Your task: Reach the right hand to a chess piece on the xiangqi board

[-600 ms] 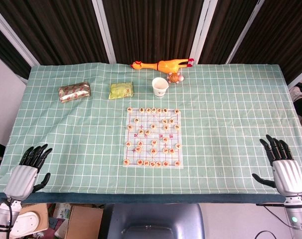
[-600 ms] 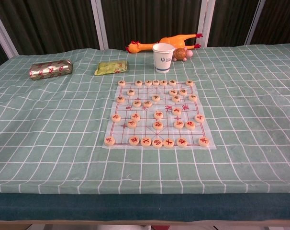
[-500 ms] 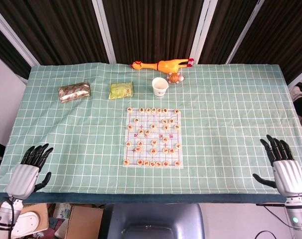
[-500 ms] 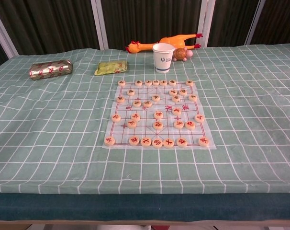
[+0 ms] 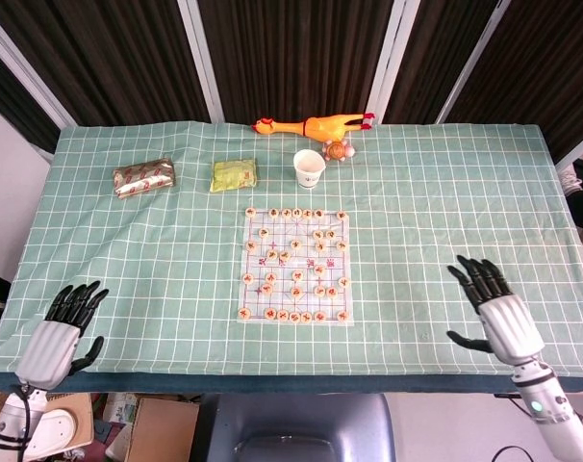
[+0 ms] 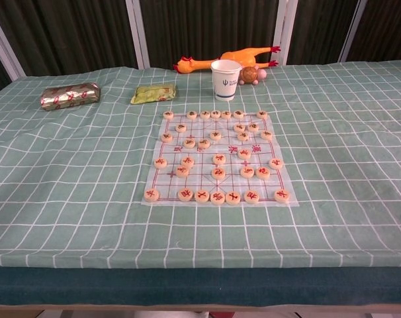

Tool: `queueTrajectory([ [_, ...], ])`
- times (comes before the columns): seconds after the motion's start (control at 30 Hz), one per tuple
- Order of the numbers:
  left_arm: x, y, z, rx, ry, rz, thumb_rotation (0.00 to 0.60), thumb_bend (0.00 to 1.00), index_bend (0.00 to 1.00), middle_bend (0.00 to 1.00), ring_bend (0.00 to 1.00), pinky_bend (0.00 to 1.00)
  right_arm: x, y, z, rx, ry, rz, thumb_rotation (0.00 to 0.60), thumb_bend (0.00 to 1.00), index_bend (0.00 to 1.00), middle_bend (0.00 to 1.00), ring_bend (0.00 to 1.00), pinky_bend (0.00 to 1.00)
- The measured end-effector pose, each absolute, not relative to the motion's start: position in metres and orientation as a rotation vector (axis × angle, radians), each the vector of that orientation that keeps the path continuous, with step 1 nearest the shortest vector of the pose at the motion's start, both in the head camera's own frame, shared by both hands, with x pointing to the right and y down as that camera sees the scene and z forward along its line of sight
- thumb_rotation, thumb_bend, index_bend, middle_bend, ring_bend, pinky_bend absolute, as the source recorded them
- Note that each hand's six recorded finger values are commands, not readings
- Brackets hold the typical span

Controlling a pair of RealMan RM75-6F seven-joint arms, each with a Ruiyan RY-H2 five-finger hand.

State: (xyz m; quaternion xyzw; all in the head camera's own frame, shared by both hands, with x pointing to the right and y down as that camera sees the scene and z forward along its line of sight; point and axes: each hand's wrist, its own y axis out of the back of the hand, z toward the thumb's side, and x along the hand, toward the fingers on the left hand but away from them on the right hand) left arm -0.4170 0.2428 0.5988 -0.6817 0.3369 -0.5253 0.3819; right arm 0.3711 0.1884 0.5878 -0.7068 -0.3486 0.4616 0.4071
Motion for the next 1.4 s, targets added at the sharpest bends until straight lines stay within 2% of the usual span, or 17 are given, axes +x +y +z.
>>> queueTrajectory([
  [0.2,-0.434,0.236,0.595,-1.668,0.914,-1.395,0.6,0.43,0.0,0.0,0.0,0.01,0.289,0.165,0.622,-1.968,-0.716,1.011,0.6,0.17,0.27,0.0,0.0,0.0],
  [0.33,-0.441,0.234,0.591,-1.638,0.939,-1.409,0.6,0.44,0.0,0.0,0.0,0.01,0.214,0.153,0.645,-2.087,-0.607,0.908,0.6,0.24,0.41,0.0,0.0,0.0],
  [0.43,-0.445,0.234,0.587,-1.638,0.958,-1.407,0.6,0.44,0.0,0.0,0.0,0.01,0.158,0.149,0.656,-2.163,-0.559,0.829,0.6,0.29,0.46,0.0,0.0,0.0],
  [0.53,-0.449,0.234,0.585,-1.635,0.973,-1.414,0.6,0.44,0.0,0.0,0.0,0.0,0.12,0.148,0.665,-2.209,-0.52,0.796,0.6,0.3,0.47,0.0,0.0,0.0],
  [0.7,-0.455,0.233,0.581,-1.638,1.003,-1.423,0.6,0.44,0.0,0.0,0.0,0.0,0.101,0.144,0.673,-2.202,-0.489,0.796,0.6,0.3,0.49,0.0,0.0,0.0],
  [0.83,-0.456,0.233,0.577,-1.653,1.026,-1.408,0.6,0.45,0.0,0.0,0.0,0.0,0.064,0.139,0.689,-2.172,-0.425,0.815,0.6,0.35,0.5,0.0,0.0,0.0],
  [1.03,-0.463,0.232,0.567,-1.649,1.081,-1.378,0.6,0.45,0.0,0.0,0.0,0.0,0.015,0.138,0.711,-2.128,-0.34,0.863,0.6,0.36,0.51,0.0,0.0,0.0],
  [1.4,-0.472,0.235,0.558,-1.637,1.106,-1.367,0.6,0.45,0.0,0.0,0.0,0.0,-0.006,0.15,0.734,-2.05,-0.23,0.918,0.6,0.4,0.53,0.0,0.0,0.0],
])
